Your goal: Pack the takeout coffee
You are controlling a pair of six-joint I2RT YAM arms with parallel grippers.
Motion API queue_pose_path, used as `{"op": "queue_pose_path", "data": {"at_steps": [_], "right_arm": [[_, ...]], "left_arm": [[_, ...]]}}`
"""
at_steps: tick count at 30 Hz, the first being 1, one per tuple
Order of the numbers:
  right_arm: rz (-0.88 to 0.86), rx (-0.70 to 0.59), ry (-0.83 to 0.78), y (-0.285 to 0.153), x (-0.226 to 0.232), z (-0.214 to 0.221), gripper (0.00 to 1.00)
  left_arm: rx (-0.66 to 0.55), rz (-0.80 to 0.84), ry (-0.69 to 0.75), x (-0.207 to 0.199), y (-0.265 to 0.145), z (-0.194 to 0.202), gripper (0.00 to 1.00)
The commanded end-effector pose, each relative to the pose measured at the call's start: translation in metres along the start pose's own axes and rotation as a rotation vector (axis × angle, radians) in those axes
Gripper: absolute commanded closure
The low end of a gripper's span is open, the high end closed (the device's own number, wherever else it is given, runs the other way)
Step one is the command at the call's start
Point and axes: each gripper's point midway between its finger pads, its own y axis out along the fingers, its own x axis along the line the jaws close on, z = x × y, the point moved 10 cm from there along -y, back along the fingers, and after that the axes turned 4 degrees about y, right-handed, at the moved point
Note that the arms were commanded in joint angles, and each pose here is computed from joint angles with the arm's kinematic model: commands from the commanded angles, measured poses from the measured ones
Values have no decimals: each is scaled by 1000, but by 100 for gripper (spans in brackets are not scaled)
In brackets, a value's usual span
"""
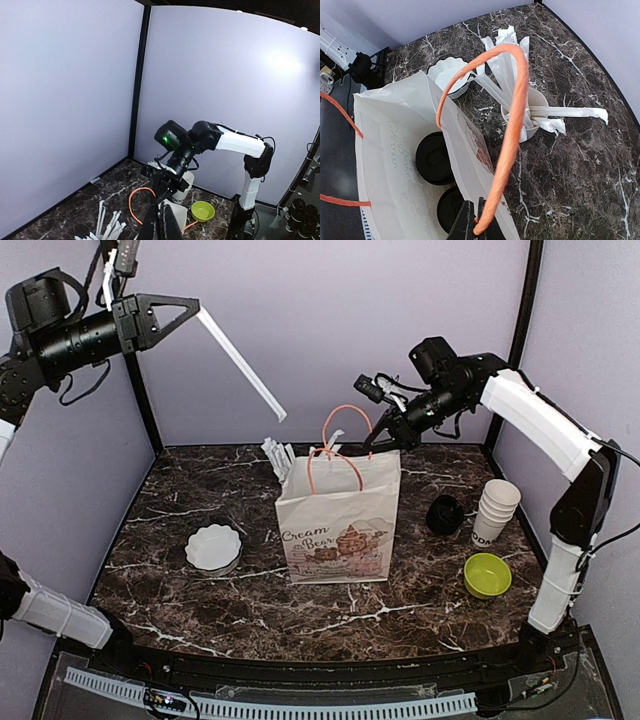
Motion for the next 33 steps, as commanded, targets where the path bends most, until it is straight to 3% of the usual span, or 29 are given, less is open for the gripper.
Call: {"op": "queue_pose_path", "data": {"at_steps": [1, 14, 20, 24, 32, 33], "right_arm": [[12, -17, -14, -1, 1, -7, 97], [-6, -16, -27, -1, 8, -8, 97], [-5, -14, -29, 0, 8, -7, 97], [-9, -11, -26, 2, 7, -7, 97], [-14, -11, -26, 3, 6, -8, 97], [-14, -10, -25, 4, 5, -8, 97]], "left_arm": [[66, 150, -165, 5, 35, 36, 100], [232, 220, -212, -2, 122, 108, 100], [187, 267, -265, -3, 152, 129, 100], [144, 307, -349, -7, 166, 145, 100], [224, 328, -475, -14, 175, 188, 100], [228, 320, -459, -14, 172, 187, 96]]}}
